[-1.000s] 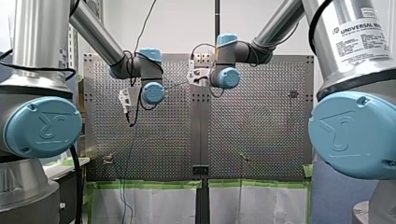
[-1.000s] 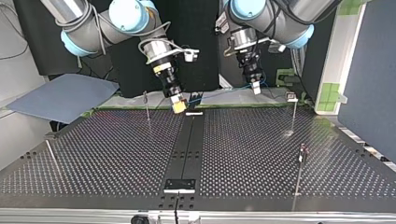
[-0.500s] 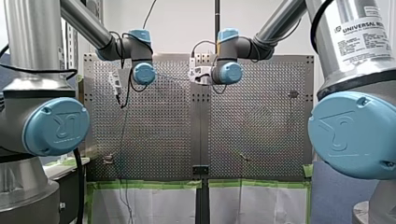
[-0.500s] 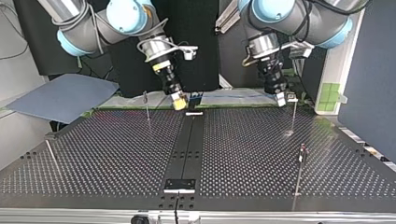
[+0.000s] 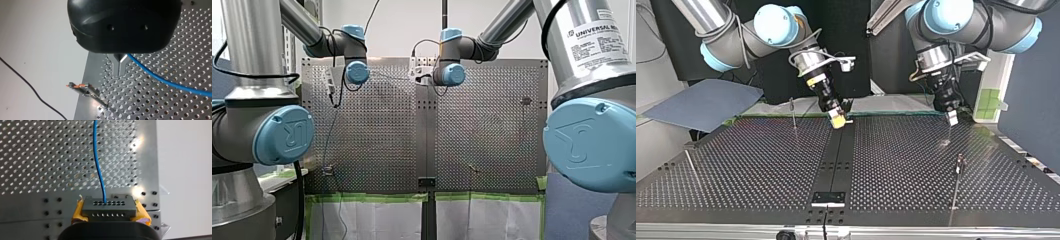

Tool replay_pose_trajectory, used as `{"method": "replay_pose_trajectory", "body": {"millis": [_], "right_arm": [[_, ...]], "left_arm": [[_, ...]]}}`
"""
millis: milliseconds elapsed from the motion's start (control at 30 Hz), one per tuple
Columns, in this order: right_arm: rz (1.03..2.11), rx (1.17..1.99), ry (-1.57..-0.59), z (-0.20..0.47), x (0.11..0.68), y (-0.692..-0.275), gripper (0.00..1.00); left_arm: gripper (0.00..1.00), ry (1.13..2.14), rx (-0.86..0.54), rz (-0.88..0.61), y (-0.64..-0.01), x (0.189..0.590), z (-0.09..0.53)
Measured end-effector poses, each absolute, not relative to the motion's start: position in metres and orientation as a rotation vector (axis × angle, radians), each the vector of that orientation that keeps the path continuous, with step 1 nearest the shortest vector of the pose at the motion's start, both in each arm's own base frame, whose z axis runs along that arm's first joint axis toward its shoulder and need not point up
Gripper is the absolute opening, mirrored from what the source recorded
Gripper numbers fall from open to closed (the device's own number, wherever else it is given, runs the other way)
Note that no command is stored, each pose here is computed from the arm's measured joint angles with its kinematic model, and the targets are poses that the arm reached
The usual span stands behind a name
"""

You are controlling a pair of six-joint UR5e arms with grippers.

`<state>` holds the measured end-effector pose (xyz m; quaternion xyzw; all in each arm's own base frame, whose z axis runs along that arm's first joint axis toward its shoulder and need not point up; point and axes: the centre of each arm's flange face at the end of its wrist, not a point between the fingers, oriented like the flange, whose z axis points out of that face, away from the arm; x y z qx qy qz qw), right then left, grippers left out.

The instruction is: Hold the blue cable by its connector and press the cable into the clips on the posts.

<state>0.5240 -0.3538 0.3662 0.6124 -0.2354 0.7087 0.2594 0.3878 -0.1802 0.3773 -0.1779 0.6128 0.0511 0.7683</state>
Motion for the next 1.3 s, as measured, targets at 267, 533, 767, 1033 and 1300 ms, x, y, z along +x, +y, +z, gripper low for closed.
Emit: {"method": "replay_pose_trajectory", "body": {"millis": [267,533,767,1033,1300], "right_arm": [[1.961,1.632,-0.612,0.394,0.536,-0.353,0.0],[1.977,1.625,-0.606,0.402,0.541,-0.351,0.0],[1.995,1.613,-0.594,0.41,0.546,-0.348,0.0],[2.03,1.589,-0.579,0.425,0.555,-0.346,0.0],[2.029,1.597,-0.59,0.42,0.571,-0.351,0.0]], "left_arm": [[0.0,1.321,-0.397,0.116,-0.172,0.396,0.386],[0.0,1.295,-0.409,0.095,-0.165,0.407,0.4],[0.0,1.269,-0.428,0.085,-0.158,0.419,0.427],[0.0,1.244,-0.441,0.072,-0.149,0.43,0.446],[0.0,1.249,-0.45,0.066,-0.14,0.437,0.442]]}}
